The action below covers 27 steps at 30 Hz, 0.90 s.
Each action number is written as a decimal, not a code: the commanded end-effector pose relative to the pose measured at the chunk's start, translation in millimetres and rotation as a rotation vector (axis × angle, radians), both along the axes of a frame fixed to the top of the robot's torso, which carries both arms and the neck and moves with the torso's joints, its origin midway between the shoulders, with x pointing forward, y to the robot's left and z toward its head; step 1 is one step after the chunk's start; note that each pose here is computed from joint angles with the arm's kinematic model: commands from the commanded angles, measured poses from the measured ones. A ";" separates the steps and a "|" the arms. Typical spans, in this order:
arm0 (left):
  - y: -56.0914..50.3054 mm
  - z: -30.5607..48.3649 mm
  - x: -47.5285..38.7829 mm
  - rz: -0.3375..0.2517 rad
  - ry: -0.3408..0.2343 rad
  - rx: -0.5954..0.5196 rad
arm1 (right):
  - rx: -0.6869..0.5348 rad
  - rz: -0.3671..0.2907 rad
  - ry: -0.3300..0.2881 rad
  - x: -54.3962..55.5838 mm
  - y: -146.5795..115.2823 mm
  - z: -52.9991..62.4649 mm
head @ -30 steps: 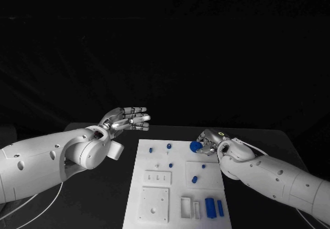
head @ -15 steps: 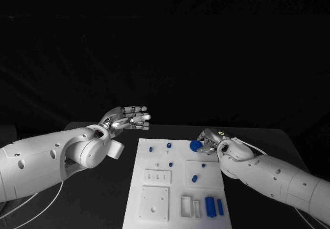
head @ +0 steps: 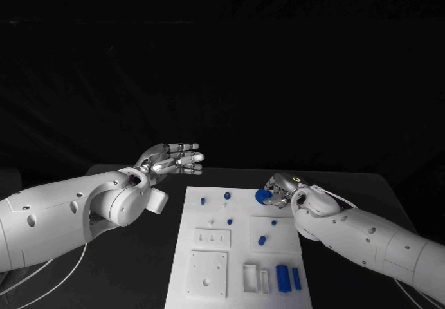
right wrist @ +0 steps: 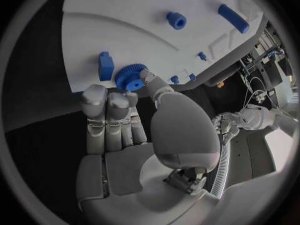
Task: Assemble the parts on the task board
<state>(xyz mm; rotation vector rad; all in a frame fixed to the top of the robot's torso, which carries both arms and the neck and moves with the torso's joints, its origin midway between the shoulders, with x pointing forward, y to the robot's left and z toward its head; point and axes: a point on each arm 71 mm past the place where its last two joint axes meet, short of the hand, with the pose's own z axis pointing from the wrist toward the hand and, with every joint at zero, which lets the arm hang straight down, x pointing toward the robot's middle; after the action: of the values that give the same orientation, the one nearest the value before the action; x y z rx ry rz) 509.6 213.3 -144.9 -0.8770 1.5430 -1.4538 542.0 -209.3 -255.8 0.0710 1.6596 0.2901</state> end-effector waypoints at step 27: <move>-3.4 -0.1 0.8 -0.024 0.003 -0.002 | -0.028 -0.002 0.065 4.3 2.7 -8.3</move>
<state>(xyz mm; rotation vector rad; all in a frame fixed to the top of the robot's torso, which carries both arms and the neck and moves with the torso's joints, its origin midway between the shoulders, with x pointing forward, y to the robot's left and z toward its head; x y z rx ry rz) 511.0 212.7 -145.7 -0.8792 1.5498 -1.4507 547.7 -205.4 -257.1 0.0796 1.6806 0.2833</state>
